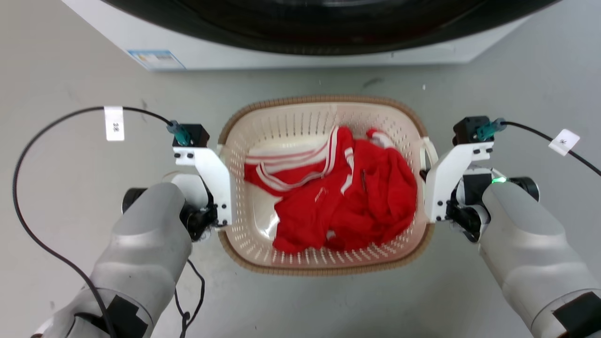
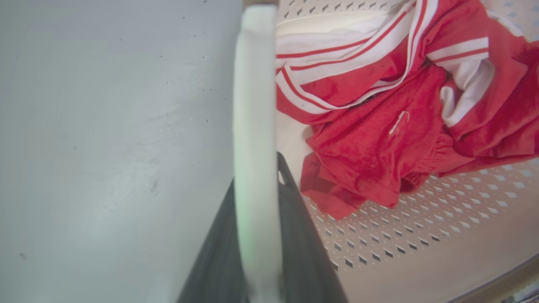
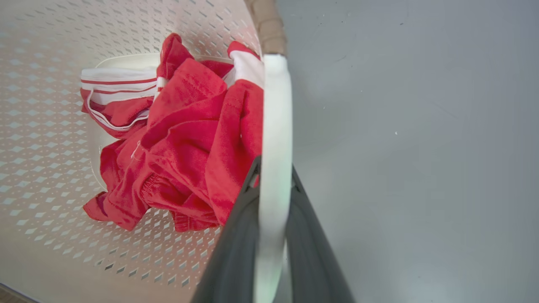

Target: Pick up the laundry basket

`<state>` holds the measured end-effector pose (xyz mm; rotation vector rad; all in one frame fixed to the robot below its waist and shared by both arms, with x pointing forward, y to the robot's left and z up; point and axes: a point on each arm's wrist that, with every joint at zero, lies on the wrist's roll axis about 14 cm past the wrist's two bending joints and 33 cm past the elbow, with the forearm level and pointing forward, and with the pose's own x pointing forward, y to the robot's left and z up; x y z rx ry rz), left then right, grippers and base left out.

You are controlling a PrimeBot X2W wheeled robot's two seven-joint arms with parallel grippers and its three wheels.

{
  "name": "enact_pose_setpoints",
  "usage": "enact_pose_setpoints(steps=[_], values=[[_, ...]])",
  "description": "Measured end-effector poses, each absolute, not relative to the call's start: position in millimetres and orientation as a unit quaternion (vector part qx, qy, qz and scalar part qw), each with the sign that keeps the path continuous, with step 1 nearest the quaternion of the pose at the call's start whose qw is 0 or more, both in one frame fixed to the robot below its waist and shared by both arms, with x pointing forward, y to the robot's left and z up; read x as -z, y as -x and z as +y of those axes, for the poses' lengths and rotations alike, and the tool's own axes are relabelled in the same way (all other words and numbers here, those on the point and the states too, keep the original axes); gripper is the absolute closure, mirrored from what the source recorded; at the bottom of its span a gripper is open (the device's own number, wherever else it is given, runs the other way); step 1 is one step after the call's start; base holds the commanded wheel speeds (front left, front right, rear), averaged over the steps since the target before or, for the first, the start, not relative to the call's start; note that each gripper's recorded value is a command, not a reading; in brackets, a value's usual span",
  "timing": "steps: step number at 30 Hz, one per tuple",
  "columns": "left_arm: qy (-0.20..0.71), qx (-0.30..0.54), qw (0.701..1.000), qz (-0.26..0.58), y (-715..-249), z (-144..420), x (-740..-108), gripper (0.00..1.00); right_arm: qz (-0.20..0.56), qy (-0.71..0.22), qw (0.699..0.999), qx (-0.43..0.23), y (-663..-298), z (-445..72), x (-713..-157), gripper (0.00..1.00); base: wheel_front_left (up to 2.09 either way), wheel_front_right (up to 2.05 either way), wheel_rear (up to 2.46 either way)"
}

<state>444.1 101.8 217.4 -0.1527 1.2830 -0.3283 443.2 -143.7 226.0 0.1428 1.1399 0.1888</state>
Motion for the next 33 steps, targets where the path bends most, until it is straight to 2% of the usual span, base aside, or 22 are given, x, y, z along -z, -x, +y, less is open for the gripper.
enact_pose_setpoints(steps=[18,33], values=[[0.088,0.146,0.796,0.580,-422.3,108.2,-321.7,1.00,0.543,-0.080,0.829,-0.110,-424.8,-137.7,-321.9,1.00,0.00,0.00,0.00],[0.095,0.146,0.793,0.584,-386.2,109.8,-362.6,1.00,0.555,-0.093,0.820,-0.110,-393.4,-136.1,-363.5,1.00,0.00,0.00,0.00]])
